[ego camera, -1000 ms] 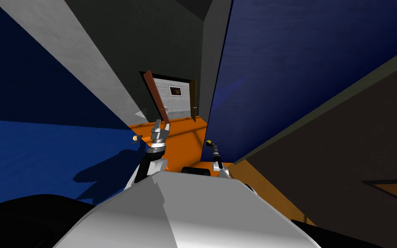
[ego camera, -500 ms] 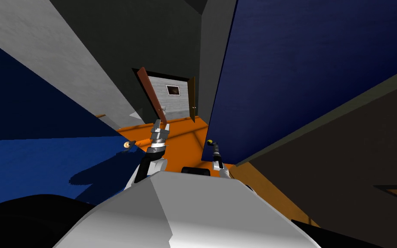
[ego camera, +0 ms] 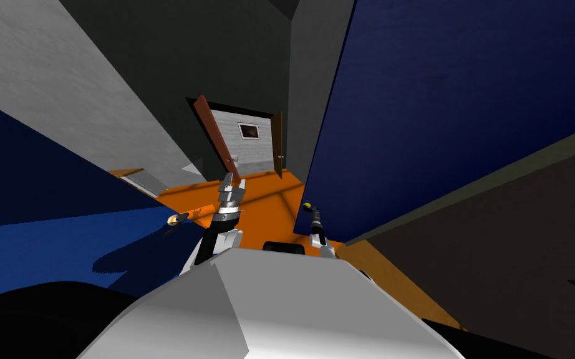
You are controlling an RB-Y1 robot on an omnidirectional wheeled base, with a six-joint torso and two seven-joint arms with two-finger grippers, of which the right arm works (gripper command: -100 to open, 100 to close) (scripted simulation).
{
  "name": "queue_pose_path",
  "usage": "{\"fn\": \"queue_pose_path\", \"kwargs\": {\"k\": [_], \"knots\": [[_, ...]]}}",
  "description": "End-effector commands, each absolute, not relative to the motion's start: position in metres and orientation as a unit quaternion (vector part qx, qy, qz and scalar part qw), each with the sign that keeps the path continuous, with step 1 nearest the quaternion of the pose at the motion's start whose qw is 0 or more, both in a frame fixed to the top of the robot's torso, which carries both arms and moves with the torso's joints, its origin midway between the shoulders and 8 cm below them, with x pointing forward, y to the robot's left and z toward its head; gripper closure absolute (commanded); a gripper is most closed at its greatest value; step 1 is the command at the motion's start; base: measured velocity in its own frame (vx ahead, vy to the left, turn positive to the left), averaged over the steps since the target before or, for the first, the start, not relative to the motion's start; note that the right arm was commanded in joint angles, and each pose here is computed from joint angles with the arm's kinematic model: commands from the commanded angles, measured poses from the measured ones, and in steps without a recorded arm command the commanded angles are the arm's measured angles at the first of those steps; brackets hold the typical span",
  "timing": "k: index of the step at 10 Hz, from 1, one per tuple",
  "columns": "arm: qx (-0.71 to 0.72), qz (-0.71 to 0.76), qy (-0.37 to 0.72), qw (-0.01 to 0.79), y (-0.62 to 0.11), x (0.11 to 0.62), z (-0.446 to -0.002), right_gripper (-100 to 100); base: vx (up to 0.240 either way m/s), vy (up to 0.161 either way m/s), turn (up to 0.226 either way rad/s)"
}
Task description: Push the door open
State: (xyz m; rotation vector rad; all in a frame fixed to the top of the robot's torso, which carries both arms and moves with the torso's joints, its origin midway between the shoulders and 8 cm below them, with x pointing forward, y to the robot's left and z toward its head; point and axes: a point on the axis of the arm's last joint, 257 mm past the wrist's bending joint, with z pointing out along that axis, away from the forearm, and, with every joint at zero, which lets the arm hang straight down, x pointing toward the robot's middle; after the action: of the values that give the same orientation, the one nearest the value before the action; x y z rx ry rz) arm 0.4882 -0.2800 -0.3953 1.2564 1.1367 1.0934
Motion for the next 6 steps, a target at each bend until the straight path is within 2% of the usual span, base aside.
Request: {"fn": "queue_pose_path", "kwargs": {"k": [1, 6], "knots": [[0.528, 0.458, 0.468, 0.541, -0.286, 0.492, -0.39, 100, 0.179, 0.1, -0.066], [0.547, 0.447, 0.448, 0.548, -0.301, 0.488, -0.391, 100, 0.183, 0.076, -0.051]]}}
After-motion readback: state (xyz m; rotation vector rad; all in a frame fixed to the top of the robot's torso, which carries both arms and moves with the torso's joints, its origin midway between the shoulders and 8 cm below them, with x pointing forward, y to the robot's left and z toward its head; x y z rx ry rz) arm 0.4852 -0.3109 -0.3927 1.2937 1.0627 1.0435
